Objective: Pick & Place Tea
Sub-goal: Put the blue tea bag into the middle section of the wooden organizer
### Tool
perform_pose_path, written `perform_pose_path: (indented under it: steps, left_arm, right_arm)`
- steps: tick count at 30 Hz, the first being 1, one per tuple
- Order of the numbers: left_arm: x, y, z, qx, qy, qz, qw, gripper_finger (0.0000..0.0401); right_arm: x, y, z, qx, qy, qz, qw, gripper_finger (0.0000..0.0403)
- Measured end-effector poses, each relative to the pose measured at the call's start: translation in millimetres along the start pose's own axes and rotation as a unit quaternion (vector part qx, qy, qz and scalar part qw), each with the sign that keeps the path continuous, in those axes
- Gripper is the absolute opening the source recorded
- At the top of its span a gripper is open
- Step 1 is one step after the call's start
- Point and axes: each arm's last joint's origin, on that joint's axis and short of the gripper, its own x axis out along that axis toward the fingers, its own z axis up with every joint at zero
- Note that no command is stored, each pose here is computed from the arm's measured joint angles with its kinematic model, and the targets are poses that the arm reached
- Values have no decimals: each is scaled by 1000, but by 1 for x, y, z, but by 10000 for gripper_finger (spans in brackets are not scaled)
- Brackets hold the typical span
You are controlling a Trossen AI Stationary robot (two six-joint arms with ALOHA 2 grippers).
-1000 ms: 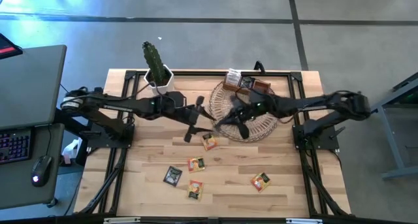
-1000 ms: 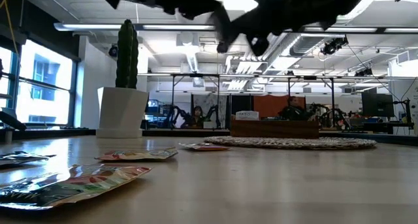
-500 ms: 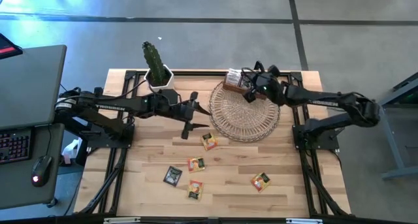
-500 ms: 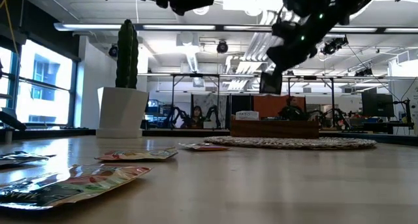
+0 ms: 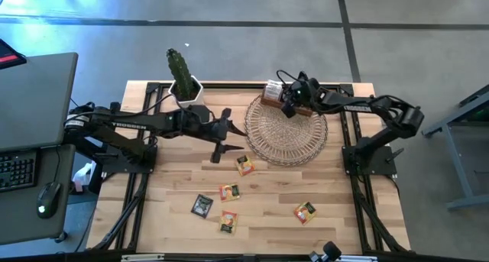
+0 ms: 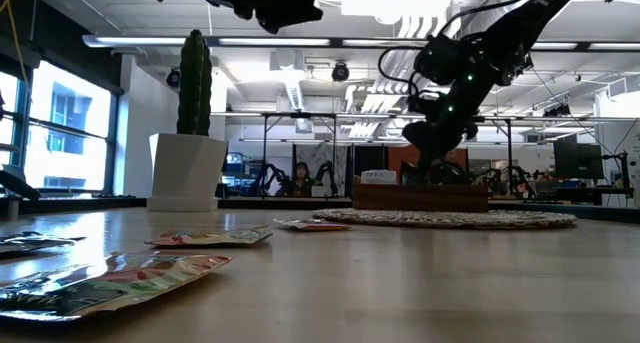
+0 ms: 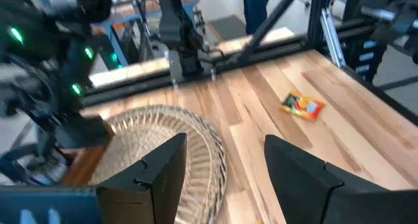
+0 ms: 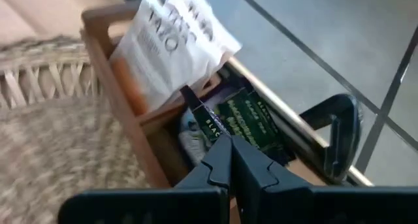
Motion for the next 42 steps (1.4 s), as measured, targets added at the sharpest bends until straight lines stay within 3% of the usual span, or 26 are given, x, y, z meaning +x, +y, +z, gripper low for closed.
perform_pose_path:
  steps: [9, 21, 28, 35, 42]
  left_arm:
    - [0, -1, -3, -3, 17, -5, 1000, 202]
    - [0, -1, -4, -3, 18, -5, 1000, 202]
    - [0, -1, -4, -3, 18, -5, 1000, 202]
    - [0, -1, -4, -3, 18, -5, 1000, 202]
    - [0, -1, -4, -3, 18, -5, 1000, 202]
  right_arm:
    - [0, 0, -1, -4, 4, 9, 1000, 7]
    - [-2, 0, 0, -18, 3, 2, 1000, 104]
    - [-33, -1, 10, -28, -27, 16, 999, 117]
    - [-85, 25, 10, -4, -61, 92, 994, 108]
    - [-114, 89, 1, -42, -100, 212, 971, 94]
